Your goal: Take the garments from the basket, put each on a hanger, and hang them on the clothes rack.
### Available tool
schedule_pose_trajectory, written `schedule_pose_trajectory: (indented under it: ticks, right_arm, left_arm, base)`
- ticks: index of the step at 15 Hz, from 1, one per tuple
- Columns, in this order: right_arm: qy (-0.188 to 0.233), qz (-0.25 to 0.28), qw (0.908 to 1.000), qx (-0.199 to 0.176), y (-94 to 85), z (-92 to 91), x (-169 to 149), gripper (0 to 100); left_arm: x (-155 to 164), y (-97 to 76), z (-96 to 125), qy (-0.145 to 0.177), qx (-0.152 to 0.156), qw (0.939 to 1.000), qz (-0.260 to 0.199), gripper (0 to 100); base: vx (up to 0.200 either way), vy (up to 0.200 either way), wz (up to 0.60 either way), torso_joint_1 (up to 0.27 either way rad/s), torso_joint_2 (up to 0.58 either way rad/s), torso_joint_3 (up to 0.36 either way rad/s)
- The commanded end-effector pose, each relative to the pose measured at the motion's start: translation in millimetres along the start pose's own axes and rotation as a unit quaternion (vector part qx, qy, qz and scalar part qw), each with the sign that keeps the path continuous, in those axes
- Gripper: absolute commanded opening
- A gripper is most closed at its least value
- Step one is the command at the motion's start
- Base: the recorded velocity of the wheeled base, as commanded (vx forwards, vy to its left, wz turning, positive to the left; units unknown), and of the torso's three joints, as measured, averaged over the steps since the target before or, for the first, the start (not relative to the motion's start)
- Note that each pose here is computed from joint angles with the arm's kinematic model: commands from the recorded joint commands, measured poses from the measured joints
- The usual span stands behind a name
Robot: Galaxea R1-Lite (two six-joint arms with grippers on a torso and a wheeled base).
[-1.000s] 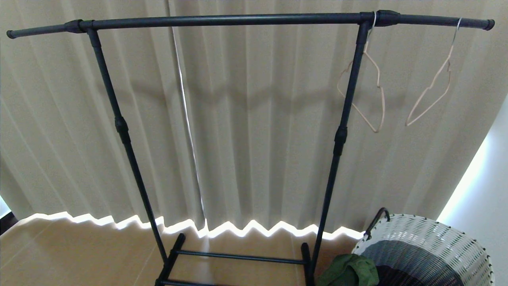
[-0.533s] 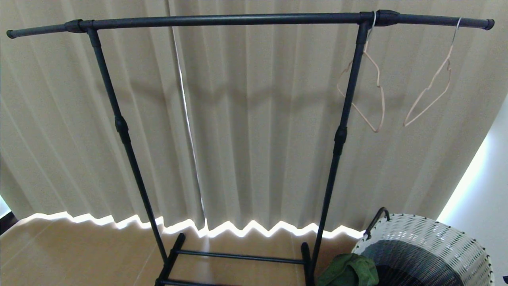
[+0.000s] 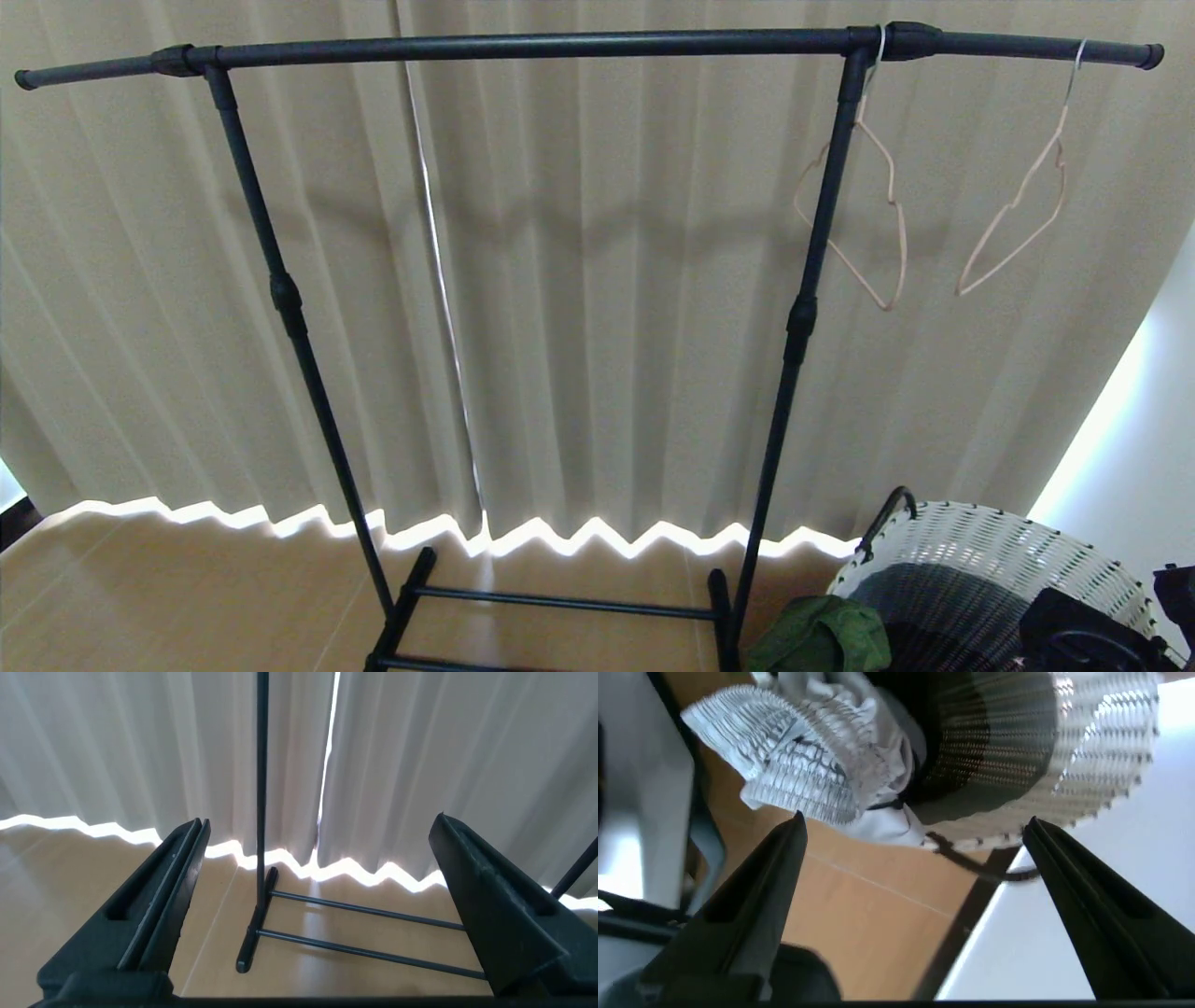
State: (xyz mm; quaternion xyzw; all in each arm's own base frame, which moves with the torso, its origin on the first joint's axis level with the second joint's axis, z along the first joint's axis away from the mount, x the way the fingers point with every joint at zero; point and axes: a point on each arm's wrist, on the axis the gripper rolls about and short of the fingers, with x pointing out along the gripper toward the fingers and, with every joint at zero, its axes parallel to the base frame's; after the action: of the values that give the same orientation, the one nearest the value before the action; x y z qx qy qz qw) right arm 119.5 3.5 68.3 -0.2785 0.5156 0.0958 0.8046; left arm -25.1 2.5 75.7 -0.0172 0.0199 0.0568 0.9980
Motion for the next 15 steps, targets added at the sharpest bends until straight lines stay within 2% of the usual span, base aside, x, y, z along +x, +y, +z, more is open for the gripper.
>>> schedule_pose_trajectory:
  ticks: [1, 6, 12, 15]
  right_arm:
    - [0.051, 0.032, 0.9979, -0.024, 5.8, -1.6, 26.0, 100]
    - [0.058, 0.053, 0.9944, -0.070, 6.8, 7.3, 53.8, 100]
    - [0.061, 0.053, 0.9944, -0.069, 7.8, 14.8, 90.4, 100]
    - [0.049, 0.040, 0.9962, -0.060, 7.3, 16.1, 107.8, 100]
  left_arm:
    - [0.1, 0.0, -0.1, 0.001, 0.000, 1.0000, 0.000, 100]
    - [0.1, 0.0, 0.1, 0.000, 0.000, 1.0000, 0.001, 100]
    - [0.1, 0.0, -0.1, 0.000, -0.001, 1.0000, 0.001, 100]
    - [0.1, 0.0, -0.1, 0.001, 0.000, 1.0000, 0.000, 100]
  base:
    - [0.000, 0.000, 0.00, 0.000, 0.00, 0.000]
    - [0.000, 0.000, 0.00, 0.000, 0.00, 0.000]
    - [0.000, 0.000, 0.00, 0.000, 0.00, 0.000]
    - [0.000, 0.000, 0.00, 0.000, 0.00, 0.000]
